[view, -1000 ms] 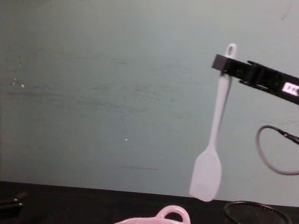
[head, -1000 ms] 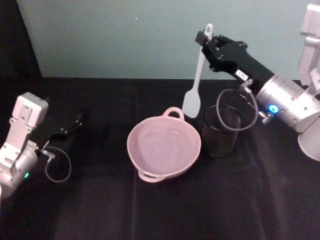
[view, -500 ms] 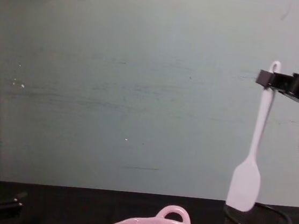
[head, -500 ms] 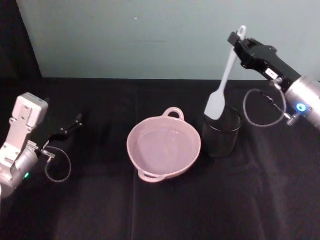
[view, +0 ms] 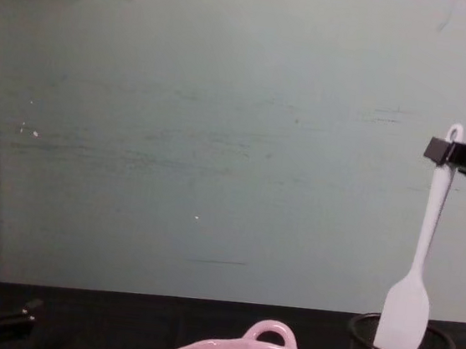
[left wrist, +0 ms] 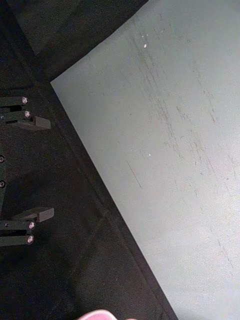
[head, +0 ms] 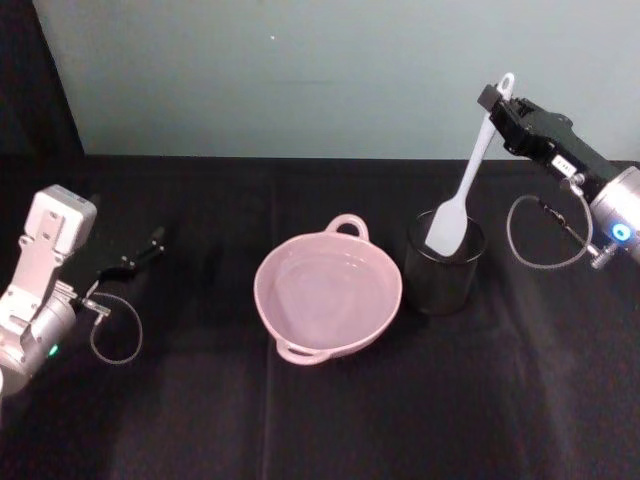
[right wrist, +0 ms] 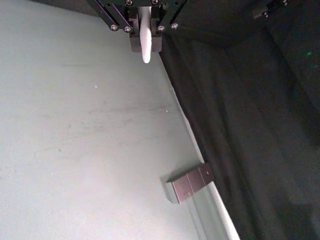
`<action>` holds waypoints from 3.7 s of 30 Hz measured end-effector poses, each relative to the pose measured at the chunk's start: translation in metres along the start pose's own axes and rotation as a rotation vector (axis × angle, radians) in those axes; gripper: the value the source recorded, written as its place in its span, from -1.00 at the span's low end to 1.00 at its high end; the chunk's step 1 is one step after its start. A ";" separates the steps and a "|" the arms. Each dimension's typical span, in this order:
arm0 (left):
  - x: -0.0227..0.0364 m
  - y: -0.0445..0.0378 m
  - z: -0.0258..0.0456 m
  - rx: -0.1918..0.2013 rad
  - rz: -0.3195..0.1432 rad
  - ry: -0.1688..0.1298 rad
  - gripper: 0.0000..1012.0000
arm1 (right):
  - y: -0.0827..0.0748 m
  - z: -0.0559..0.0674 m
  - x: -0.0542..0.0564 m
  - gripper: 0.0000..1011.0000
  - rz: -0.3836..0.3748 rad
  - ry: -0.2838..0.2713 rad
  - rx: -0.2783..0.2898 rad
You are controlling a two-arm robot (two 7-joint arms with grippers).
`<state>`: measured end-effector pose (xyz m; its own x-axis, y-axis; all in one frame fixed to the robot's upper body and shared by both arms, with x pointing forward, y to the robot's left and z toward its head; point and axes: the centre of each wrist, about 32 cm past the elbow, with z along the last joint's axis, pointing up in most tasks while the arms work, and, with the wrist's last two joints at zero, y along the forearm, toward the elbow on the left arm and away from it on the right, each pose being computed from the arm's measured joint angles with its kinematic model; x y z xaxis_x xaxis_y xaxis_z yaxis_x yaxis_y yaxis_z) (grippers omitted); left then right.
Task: Use the one hand to pick up the spoon and stir the clear water in the bowl.
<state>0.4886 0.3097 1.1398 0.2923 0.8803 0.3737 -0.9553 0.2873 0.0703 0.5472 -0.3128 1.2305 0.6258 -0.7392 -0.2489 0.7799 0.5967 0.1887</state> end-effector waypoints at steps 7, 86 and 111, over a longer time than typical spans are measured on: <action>0.0000 0.0000 0.0000 0.000 0.000 0.000 1.00 | 0.000 -0.014 0.009 -0.73 -0.012 0.022 -0.021; 0.0000 0.0000 0.0000 0.000 0.000 0.000 1.00 | 0.000 -0.054 0.036 0.98 -0.003 0.125 -0.101; 0.0000 0.0000 0.0000 0.000 0.000 0.000 1.00 | -0.003 -0.045 0.035 0.98 -0.033 -0.264 -0.244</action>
<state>0.4886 0.3097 1.1398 0.2923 0.8803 0.3737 -0.9553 0.2873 0.0703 0.5666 -0.3267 1.1783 0.6062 -0.7953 0.0091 0.7944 0.6049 -0.0554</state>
